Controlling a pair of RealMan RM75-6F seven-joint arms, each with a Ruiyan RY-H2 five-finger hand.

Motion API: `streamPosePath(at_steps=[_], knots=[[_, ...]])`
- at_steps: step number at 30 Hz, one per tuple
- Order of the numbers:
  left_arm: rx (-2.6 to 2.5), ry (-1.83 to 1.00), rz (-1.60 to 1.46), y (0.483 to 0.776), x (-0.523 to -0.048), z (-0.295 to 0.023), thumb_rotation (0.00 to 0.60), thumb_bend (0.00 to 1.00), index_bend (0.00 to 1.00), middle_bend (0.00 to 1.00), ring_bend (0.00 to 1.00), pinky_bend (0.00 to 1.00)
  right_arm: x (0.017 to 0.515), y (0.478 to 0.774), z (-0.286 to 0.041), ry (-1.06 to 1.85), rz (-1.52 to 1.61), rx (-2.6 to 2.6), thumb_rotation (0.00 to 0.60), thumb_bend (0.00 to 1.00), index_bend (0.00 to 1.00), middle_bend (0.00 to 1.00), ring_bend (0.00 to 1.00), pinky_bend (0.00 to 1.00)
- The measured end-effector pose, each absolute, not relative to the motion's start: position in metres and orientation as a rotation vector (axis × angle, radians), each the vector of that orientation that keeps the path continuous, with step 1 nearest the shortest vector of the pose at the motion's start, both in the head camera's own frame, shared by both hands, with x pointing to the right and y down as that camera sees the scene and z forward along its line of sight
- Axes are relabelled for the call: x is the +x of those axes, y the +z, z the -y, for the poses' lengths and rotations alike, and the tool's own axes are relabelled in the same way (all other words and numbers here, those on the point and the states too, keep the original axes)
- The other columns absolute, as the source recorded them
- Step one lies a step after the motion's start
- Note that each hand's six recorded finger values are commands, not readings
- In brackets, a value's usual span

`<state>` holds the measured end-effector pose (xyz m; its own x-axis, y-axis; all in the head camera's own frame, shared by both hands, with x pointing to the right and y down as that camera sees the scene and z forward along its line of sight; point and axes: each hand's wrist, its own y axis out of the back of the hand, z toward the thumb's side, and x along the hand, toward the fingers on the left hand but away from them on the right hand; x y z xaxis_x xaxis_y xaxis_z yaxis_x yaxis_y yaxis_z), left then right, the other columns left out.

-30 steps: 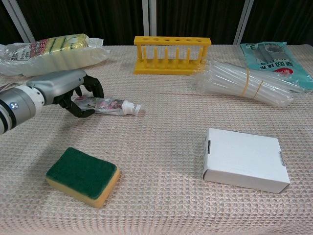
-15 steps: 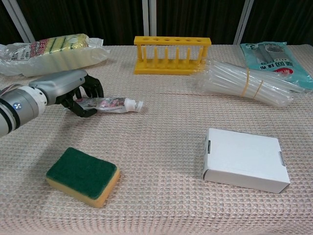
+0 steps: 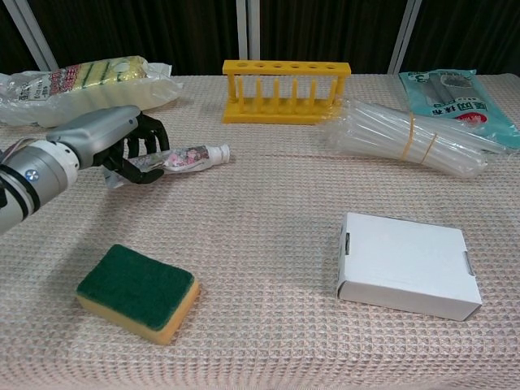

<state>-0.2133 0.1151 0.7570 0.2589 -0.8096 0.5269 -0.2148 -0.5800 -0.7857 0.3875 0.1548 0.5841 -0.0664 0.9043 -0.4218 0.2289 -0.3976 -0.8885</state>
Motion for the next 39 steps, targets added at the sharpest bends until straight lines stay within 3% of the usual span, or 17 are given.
streamPosePath(at_steps=[9,15,24,27,30,32,39], knots=[[-2.09,-1.212,-1.106,0.746,-0.208,-0.111,0.6,0.4,0.84,0.88,0.73,0.79,0.386,0.582,-0.153,1.488,1.229,-1.632,0.6,0.04,0.0,0.0,0.0,0.0],[-2.264,-1.023,-1.304,0.722,-0.195,-0.108,0.6,0.41,0.84,0.88,0.73,0.79,0.376,0.578,-0.149,1.43,1.218,-1.652,0.6,0.02,0.0,0.0,0.0,0.0],[-2.511,-0.688,-1.398,0.684,-0.16,-0.114,0.6,0.41,0.84,0.88,0.73,0.78,0.34,0.567,-0.128,1.129,1.36,-1.811,0.599,0.0,0.0,0.0,0.0,0.0],[-2.554,-0.612,-1.368,0.675,-0.145,-0.116,0.6,0.41,0.84,0.88,0.73,0.78,0.326,0.566,-0.116,0.991,1.458,-1.91,0.523,0.0,0.0,0.0,0.0,0.0],[-2.567,-0.575,-1.376,0.67,-0.136,-0.116,0.6,0.41,0.84,0.88,0.73,0.78,0.31,0.569,-0.103,0.85,1.553,-2.043,0.343,0.0,0.0,0.0,0.0,0.0],[-2.566,-0.562,-1.385,0.669,-0.131,-0.114,0.6,0.41,0.84,0.88,0.73,0.78,0.297,0.572,-0.094,0.769,1.598,-2.136,0.286,0.0,0.0,0.0,0.0,0.0],[-2.585,-0.557,-1.41,0.671,-0.12,-0.109,0.6,0.41,0.84,0.88,0.73,0.78,0.232,0.592,-0.063,0.578,1.641,-2.409,0.244,0.0,0.0,0.0,0.0,0.0]])
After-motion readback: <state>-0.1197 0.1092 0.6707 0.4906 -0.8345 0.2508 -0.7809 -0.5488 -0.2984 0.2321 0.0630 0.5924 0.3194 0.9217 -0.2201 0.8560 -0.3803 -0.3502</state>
